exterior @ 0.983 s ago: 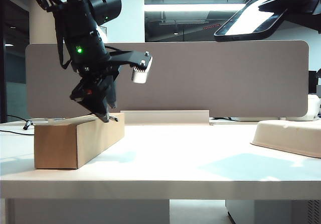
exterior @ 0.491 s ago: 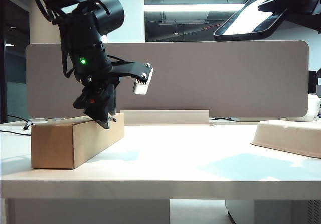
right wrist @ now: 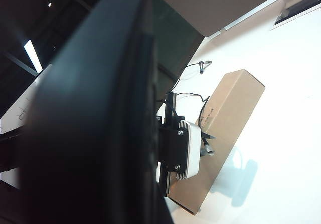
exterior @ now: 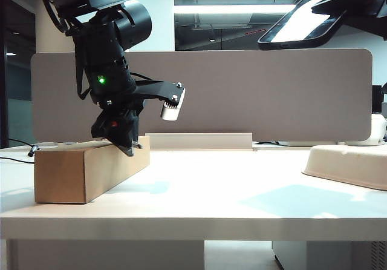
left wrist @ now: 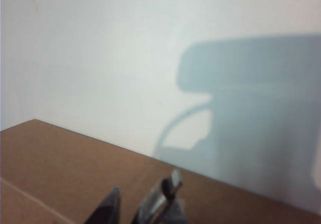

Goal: Pick up the charging cable and the phone, plug the charging cable into the charging port on the phone, and finally place them back on the table.

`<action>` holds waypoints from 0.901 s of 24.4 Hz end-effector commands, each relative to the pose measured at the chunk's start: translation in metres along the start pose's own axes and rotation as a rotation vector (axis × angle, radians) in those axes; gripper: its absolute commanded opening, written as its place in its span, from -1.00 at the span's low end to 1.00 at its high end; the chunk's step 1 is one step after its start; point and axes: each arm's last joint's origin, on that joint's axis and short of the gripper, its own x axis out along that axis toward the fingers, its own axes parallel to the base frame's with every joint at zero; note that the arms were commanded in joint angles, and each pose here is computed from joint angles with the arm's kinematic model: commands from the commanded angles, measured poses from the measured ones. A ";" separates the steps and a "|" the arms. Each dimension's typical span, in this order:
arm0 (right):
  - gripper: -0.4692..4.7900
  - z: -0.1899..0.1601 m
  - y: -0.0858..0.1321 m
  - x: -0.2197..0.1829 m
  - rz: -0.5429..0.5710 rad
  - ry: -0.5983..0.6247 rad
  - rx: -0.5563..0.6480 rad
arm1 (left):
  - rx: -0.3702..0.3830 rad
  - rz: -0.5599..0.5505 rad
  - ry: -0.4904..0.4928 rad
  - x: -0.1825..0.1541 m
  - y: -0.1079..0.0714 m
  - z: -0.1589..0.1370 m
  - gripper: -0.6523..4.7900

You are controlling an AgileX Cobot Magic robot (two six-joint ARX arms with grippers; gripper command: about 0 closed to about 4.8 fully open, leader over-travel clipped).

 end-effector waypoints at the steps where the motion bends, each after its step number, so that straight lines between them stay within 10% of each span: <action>1: -0.84 0.004 0.005 0.000 0.021 -0.027 -0.041 | 0.001 0.006 -0.002 -0.002 0.001 0.001 -0.59; 22: -0.84 0.004 0.004 0.000 0.012 -0.036 -0.051 | -0.003 -0.007 -0.050 -0.003 0.001 0.003 -0.56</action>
